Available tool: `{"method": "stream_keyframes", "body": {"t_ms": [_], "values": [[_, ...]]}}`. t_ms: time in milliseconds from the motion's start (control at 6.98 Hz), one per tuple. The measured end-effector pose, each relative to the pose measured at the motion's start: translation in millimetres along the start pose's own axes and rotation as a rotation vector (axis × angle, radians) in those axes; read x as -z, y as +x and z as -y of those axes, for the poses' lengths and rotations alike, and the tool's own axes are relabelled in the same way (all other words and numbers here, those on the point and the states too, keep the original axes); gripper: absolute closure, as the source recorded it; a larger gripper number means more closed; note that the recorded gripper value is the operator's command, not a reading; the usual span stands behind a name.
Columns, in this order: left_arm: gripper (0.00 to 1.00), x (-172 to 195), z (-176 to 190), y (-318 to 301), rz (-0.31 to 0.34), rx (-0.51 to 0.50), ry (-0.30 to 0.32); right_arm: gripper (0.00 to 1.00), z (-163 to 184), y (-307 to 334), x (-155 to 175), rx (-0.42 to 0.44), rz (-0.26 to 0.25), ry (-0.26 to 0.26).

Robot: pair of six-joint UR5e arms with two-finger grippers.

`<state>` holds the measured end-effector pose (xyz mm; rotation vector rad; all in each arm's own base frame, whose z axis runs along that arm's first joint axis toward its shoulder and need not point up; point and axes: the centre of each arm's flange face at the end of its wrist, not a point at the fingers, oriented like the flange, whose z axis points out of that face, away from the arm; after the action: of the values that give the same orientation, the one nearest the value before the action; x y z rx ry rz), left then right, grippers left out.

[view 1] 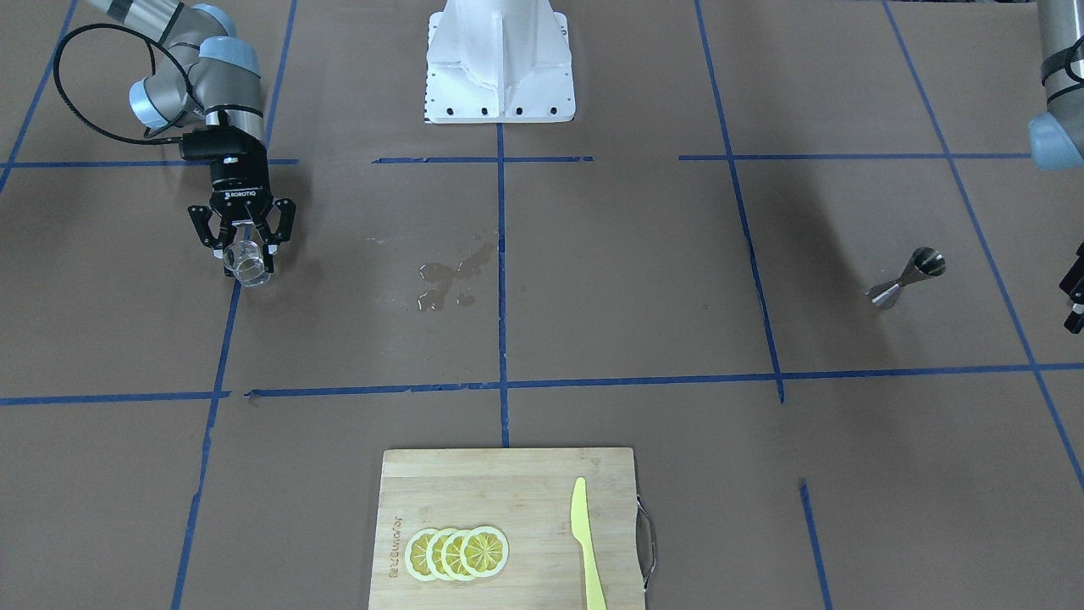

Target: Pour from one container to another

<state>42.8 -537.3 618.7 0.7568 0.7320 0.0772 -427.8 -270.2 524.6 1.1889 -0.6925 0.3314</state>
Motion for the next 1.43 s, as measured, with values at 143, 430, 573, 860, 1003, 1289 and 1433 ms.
{"method": "stream_keyframes", "body": {"t_ms": [143, 430, 573, 860, 1003, 1289, 1433], "values": [[0.01, 1, 2, 1, -0.001, -0.001, 0.004, 0.53, -6, 8, 6, -0.003, 0.009, -0.005], [0.01, 5, 3, 3, -0.002, -0.003, 0.011, 0.48, -16, 11, 12, 0.003, 0.015, -0.001], [0.01, 6, 3, 3, -0.002, -0.003, 0.013, 0.44, -19, 9, 15, 0.005, 0.018, 0.002], [0.01, 10, 0, 4, -0.003, -0.004, 0.015, 0.1, -23, 4, 20, 0.005, 0.026, 0.005], [0.01, 11, 0, 4, -0.003, -0.003, 0.016, 0.0, -24, 2, 21, 0.005, 0.028, 0.005], [0.01, 13, 1, 5, -0.004, -0.002, 0.018, 0.0, -25, 1, 22, 0.005, 0.03, 0.005], [0.01, 13, 1, 6, -0.005, -0.001, 0.019, 0.0, -24, 1, 24, 0.004, 0.032, 0.005]]}}
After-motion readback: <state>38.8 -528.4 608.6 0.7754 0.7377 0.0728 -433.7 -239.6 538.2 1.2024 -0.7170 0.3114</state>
